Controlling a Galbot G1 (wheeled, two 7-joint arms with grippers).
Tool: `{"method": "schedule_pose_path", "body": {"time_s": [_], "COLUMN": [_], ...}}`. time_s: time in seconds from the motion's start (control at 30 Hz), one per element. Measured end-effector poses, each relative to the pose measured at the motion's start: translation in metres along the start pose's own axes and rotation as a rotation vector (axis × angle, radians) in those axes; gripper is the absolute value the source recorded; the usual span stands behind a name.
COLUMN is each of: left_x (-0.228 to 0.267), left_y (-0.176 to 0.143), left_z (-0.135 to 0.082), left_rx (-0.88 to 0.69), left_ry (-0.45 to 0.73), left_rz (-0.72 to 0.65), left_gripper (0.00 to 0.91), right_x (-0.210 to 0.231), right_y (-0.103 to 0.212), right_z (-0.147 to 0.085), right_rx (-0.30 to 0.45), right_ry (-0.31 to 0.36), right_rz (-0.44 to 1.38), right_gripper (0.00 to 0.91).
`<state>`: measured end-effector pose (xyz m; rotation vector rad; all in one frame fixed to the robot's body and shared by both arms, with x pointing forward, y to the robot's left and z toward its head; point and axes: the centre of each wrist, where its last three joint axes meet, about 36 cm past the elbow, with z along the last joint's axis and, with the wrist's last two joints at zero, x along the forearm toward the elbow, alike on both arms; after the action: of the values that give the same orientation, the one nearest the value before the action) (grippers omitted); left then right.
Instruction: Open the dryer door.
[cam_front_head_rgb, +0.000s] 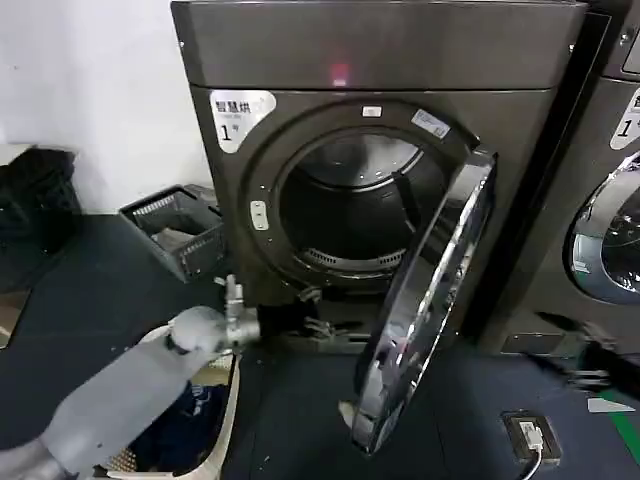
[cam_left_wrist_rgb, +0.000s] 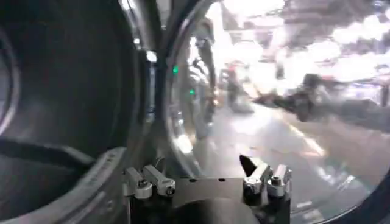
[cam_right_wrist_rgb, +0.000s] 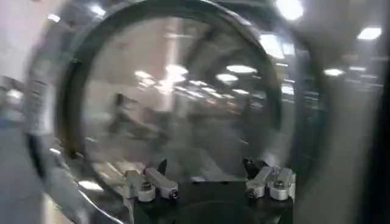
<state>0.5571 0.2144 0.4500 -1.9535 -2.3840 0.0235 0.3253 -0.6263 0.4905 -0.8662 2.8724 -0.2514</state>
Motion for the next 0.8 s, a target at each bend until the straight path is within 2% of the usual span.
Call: {"method": "schedule_pose_path", "body": {"time_s": [0.2,0.37,0.53,0.7,0.8], "left_x": [-0.035,-0.060,-0.091,-0.129,-0.153], "left_y": [-0.031,-0.046,-0.049,-0.054,-0.057], "left_z": [-0.001,-0.006,-0.011,-0.010,-0.008], "left_rx": [-0.003,-0.008,-0.008,0.028,0.013], "left_ry": [-0.017,-0.028,-0.025,-0.038,-0.042], "left_rz": [0.061,0.095,0.086,0.087,0.092], "left_gripper": [0.907,0.907,0.907,0.907,0.907], "right_x": [0.060,0.094,0.121,0.151,0.173], "right_y": [0.005,0.017,0.028,0.029,0.028], "right_z": [-0.013,-0.035,-0.068,-0.094,-0.109], "right_rx": [0.066,0.115,0.226,0.293,0.325], "right_ry": [-0.039,-0.045,0.010,0.069,0.075], "right_rz": [0.417,0.751,1.026,1.261,1.356], "right_gripper": [0.907,0.907,0.907,0.907,0.907]}}
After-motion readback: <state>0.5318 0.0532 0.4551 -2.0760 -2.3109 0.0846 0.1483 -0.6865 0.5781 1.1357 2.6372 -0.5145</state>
